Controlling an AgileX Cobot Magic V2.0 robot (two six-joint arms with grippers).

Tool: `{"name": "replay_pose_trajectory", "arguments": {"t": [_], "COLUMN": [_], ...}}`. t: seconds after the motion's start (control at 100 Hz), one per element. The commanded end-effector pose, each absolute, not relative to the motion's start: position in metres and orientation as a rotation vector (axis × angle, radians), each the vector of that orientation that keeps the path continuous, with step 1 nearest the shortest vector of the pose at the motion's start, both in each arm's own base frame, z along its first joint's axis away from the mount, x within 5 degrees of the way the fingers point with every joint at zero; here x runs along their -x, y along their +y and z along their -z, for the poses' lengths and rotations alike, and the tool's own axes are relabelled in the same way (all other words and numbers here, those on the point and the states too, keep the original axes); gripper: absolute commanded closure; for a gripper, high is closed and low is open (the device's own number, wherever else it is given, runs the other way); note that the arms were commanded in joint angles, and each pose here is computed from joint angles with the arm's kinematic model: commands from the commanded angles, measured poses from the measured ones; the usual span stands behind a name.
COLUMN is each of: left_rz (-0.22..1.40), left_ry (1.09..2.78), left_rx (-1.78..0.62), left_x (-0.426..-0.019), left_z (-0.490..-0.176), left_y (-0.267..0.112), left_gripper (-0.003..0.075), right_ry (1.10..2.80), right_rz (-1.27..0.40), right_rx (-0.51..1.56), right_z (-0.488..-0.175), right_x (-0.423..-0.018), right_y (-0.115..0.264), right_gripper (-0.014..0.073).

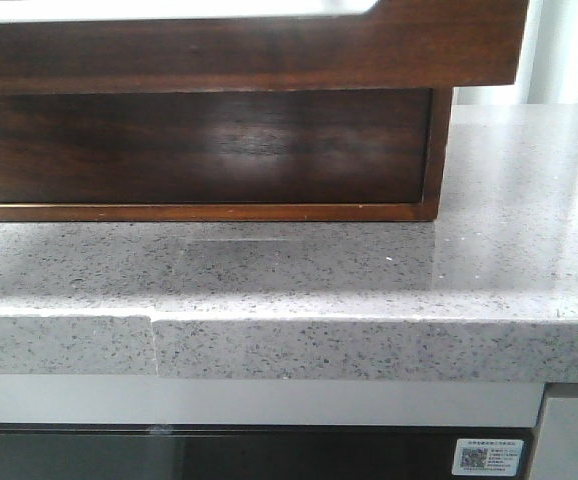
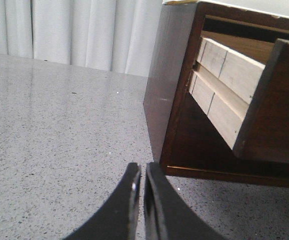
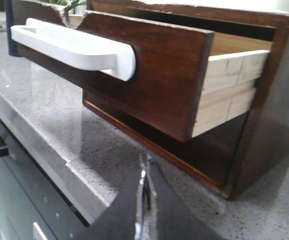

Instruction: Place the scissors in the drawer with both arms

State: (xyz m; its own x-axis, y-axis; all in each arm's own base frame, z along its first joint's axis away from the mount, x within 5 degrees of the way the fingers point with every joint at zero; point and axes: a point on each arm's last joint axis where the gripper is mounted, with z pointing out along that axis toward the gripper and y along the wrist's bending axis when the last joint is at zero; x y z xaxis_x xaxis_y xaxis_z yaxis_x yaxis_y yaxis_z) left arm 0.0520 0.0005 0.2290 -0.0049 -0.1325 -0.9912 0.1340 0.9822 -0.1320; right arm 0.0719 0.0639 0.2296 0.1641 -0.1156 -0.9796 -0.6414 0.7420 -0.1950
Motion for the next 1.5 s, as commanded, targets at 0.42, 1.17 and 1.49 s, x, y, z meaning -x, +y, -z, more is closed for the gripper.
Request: {"name": "replay_pose_trajectory", "arguments": {"t": [0.42,1.17,1.49], "left_rz": [0.265,-0.097,-0.086], "left_ry": [1.473,1.467,1.535], "left_rx": [-0.025,-0.209,-0.127], "left_x": [-0.046,-0.052,-0.055], "left_z": [-0.242,-0.218,-0.201], "left_y": [-0.002,-0.005,-0.001], "left_gripper": [0.0739,0.0739,0.0739], "right_ry": [1.304,1.304,1.302], "right_rz": [-0.415,-0.415,-0.415], "right_rx": [0.626,0.626,0.624], "right_z": [-0.236,-0.236,-0.236], "right_x": [-0.073,-0.073,-0.073], "right_y": [0.062,0.062,0.062], "right_gripper": [0.0666,0.0666,0.0666]}}
